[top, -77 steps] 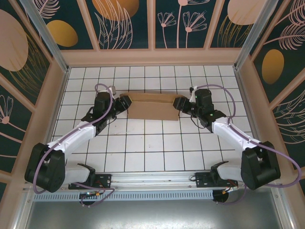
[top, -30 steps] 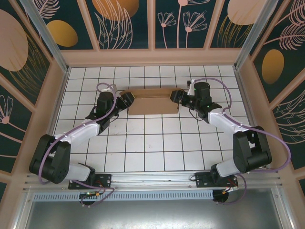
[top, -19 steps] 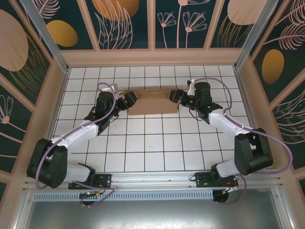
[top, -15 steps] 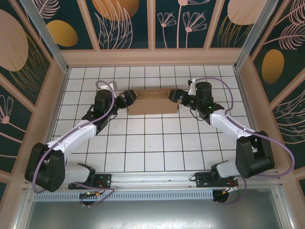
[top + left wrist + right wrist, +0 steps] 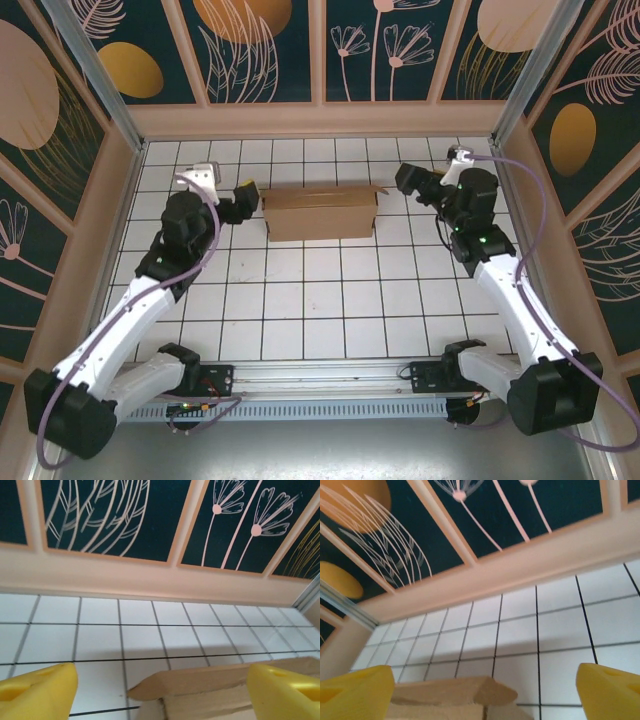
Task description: Fold the paper box
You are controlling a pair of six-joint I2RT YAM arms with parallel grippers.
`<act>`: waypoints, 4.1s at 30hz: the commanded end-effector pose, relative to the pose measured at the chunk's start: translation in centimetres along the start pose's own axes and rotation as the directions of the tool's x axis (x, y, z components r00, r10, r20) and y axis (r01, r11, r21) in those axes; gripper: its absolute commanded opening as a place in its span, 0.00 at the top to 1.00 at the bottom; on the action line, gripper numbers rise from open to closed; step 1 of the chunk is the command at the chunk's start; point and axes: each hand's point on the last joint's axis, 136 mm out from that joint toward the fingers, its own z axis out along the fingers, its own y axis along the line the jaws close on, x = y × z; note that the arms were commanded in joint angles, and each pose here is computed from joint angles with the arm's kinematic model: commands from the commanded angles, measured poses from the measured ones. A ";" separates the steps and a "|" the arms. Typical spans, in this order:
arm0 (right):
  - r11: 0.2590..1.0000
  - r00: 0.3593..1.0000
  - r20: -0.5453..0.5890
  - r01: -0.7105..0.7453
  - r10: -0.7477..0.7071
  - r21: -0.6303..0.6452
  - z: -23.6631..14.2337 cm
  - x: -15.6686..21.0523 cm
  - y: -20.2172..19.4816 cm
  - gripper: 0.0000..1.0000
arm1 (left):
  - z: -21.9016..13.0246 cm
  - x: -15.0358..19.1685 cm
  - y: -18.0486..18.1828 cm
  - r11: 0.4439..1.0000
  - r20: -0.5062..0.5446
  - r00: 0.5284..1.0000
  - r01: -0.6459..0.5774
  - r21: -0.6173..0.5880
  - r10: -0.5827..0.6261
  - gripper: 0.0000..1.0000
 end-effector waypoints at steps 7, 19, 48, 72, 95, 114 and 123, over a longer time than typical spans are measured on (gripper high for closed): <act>0.717 0.755 0.168 0.655 -0.634 -0.240 0.2 1.2 8.8 0.24 | -1.2 2.5 1.5 0.900 0.141 0.889 -0.433 -0.049 0.435 0.18; 0.478 0.574 0.219 0.797 -0.789 -0.369 0.6 3.2 11.8 0.41 | 1.9 6.8 2.0 0.736 0.232 0.740 -0.666 0.121 0.631 0.26; 0.670 0.683 -0.054 0.693 -0.729 -0.267 -1.7 5.2 7.2 0.57 | 7.6 9.4 1.2 0.574 0.148 0.653 -0.735 0.361 0.743 0.52; 0.668 0.645 -0.175 0.714 -0.744 -0.212 0.7 7.2 4.0 0.67 | 9.2 10.0 0.9 0.581 0.110 0.678 -0.693 0.427 0.727 0.72; 0.380 0.425 0.016 0.824 -0.905 -0.422 5.2 11.1 -0.4 0.53 | 9.0 10.5 0.9 0.623 0.070 0.721 -0.640 0.450 0.689 1.00; 0.368 0.403 0.021 0.854 -0.915 -0.367 6.9 9.6 -0.5 0.65 | 8.7 10.2 0.7 0.622 0.062 0.720 -0.636 0.456 0.691 1.00; 0.382 0.420 0.005 0.832 -0.908 -0.402 7.5 10.5 -0.2 0.81 | 8.7 10.1 0.6 0.631 0.052 0.731 -0.620 0.467 0.680 1.00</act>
